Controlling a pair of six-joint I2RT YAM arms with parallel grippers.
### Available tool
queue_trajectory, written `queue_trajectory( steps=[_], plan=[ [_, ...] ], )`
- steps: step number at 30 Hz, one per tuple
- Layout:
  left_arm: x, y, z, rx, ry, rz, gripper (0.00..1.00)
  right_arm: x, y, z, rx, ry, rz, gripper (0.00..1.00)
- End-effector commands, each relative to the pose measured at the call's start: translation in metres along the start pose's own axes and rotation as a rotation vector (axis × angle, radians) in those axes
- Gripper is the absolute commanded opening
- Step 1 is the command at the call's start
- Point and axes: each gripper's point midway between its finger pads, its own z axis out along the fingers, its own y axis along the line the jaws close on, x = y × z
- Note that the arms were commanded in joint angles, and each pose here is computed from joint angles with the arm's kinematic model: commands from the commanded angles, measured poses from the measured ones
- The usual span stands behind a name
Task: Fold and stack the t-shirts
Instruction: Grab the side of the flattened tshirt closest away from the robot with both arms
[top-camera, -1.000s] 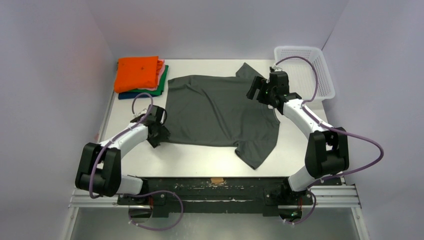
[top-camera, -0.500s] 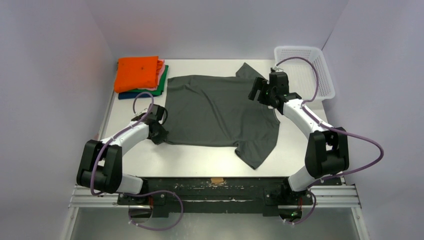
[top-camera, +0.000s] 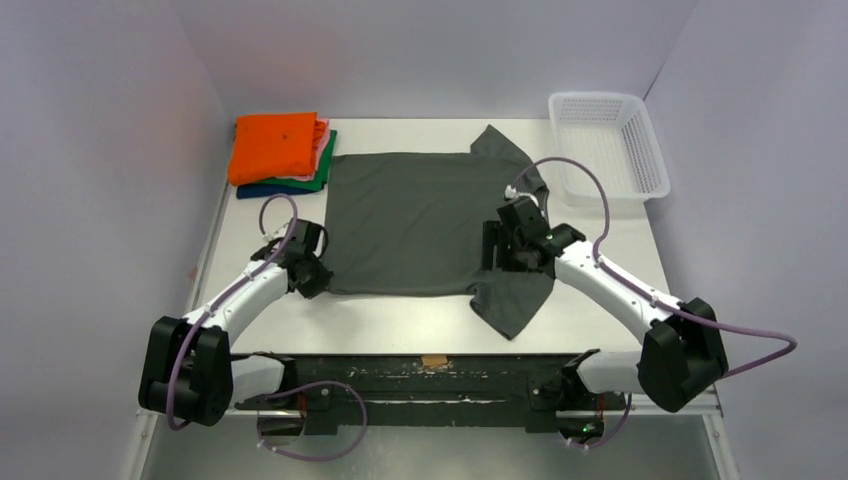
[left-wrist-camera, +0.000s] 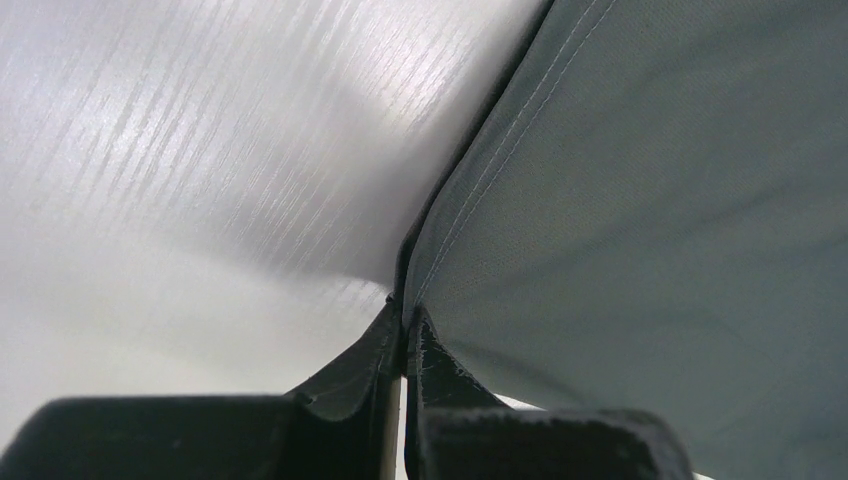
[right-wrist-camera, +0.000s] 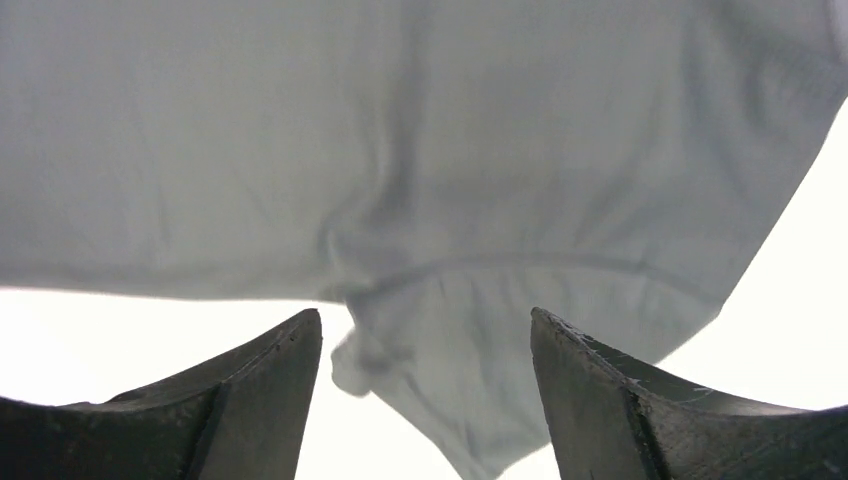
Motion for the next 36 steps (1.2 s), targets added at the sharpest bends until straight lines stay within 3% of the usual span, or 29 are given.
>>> queue_trajectory(
  steps=[1,5,12,23,25,28,31,36],
  plan=[
    [0.008,0.004,0.002,0.013,0.021,0.013,0.00,0.086,-0.020,-0.012,0.058,0.247,-0.050,0.70],
    [0.009,0.007,0.002,0.014,0.018,0.006,0.00,0.126,-0.014,-0.014,-0.001,0.354,-0.096,0.63],
    [0.009,0.008,0.004,-0.005,0.021,0.010,0.00,0.143,-0.009,0.001,-0.023,0.404,-0.125,0.58],
    [0.014,0.015,0.007,-0.023,0.030,-0.001,0.00,0.186,-0.038,-0.002,0.147,0.499,-0.160,0.53],
    [0.015,0.015,0.006,-0.022,0.032,-0.001,0.00,0.186,-0.042,-0.002,0.185,0.480,-0.157,0.44],
    [0.016,0.018,0.004,-0.027,0.036,0.002,0.00,0.188,-0.050,-0.004,0.233,0.465,-0.149,0.19],
    [0.022,0.023,0.002,-0.024,0.044,-0.005,0.00,0.195,-0.054,-0.011,0.245,0.484,-0.159,0.03],
    [0.037,0.034,-0.007,-0.003,0.073,-0.018,0.00,0.211,-0.054,-0.031,0.222,0.518,-0.155,0.00]
  ],
)
